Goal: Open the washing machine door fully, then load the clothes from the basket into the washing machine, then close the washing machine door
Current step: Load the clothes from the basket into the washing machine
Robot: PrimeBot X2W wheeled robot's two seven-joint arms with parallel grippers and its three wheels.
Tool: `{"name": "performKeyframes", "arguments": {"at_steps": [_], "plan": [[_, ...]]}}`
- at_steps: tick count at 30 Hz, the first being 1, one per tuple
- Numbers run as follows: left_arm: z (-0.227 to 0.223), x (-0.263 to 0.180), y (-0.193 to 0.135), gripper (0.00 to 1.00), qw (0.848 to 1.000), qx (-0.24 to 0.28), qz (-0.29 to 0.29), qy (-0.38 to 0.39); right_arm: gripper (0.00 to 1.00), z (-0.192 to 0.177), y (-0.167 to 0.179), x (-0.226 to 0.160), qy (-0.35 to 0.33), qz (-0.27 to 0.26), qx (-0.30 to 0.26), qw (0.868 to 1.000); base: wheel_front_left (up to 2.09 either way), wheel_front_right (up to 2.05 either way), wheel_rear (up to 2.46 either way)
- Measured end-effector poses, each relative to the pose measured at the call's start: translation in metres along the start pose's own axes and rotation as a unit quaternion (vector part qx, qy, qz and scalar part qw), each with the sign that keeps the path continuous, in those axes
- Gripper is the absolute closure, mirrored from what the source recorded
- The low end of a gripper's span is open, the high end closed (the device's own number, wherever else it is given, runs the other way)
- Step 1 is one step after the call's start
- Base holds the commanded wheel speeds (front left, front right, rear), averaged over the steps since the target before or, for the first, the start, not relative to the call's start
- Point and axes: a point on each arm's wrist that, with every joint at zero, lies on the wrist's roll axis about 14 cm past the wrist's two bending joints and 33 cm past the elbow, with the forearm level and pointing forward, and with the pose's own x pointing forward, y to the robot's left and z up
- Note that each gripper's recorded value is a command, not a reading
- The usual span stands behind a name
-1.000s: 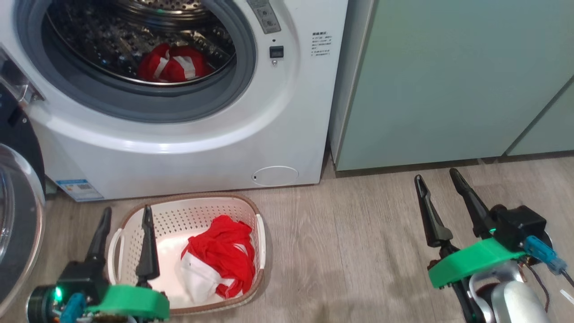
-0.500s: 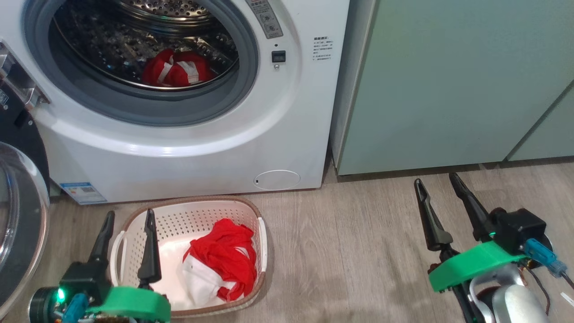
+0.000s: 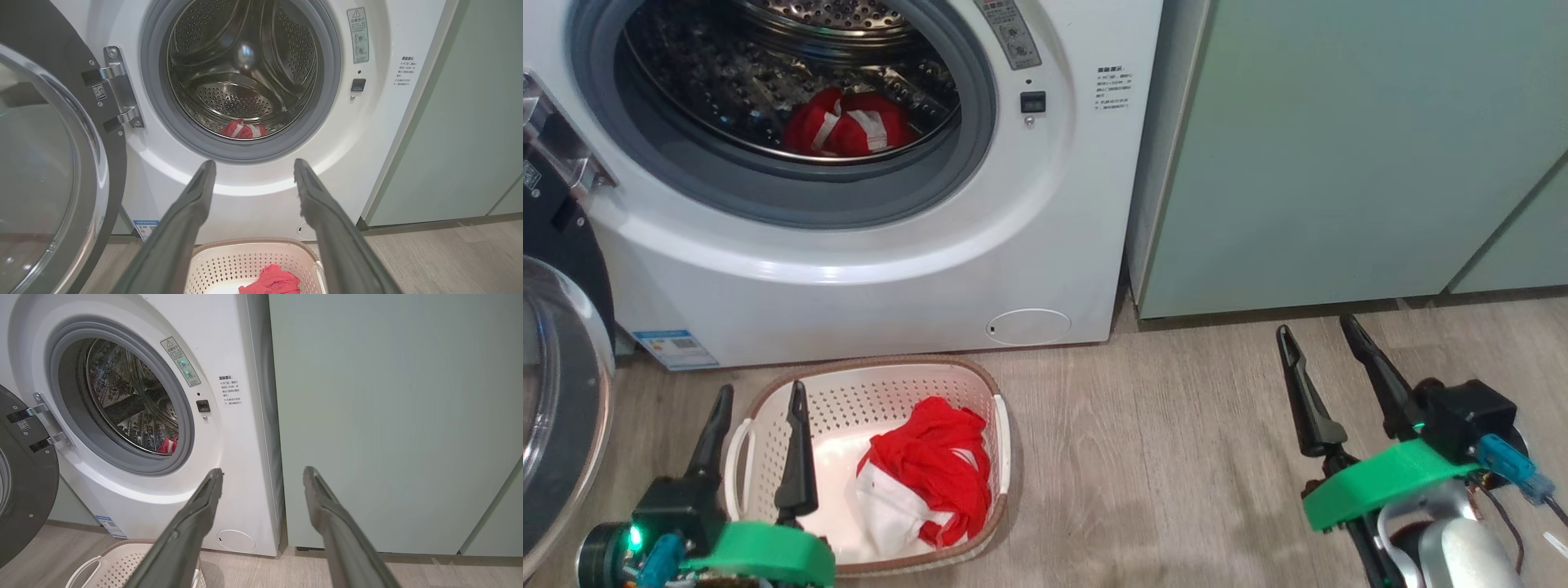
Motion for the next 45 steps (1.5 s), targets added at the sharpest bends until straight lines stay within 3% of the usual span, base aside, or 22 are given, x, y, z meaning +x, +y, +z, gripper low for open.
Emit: {"name": "performKeyframes", "arguments": {"at_steps": [8, 14, 24, 30, 40, 45], "plan": [[-0.014, 0.006, 0.003, 0.00, 1.000, -0.006, 0.005, 0.021, 0.00, -0.007, 0.000, 0.005, 0.010, 0.000, 0.004, 1.000, 0.00, 0.00, 0.00], [-0.034, 0.043, 0.004, 0.00, 0.999, -0.016, 0.008, 0.040, 0.00, -0.017, 0.001, 0.020, 0.024, 0.005, 0.005, 1.000, 0.00, 0.00, 0.00], [-0.127, 0.090, -0.004, 0.00, 0.987, -0.033, -0.006, 0.156, 0.00, -0.040, 0.007, 0.064, 0.041, 0.021, 0.004, 0.999, 0.00, 0.00, 0.00], [-0.208, 0.096, -0.015, 0.00, 0.963, -0.048, -0.024, 0.263, 0.00, -0.065, 0.004, 0.088, 0.055, 0.025, 0.005, 0.998, 0.00, 0.00, 0.00], [-0.320, 0.086, -0.035, 0.00, 0.904, -0.077, -0.054, 0.418, 0.00, -0.117, -0.009, 0.108, 0.090, 0.015, 0.020, 0.996, 0.00, 0.00, 0.00], [-0.367, 0.082, -0.027, 0.00, 0.874, -0.071, -0.053, 0.478, 0.00, -0.148, -0.015, 0.112, 0.117, 0.013, 0.023, 0.993, 0.00, 0.00, 0.00]]}}
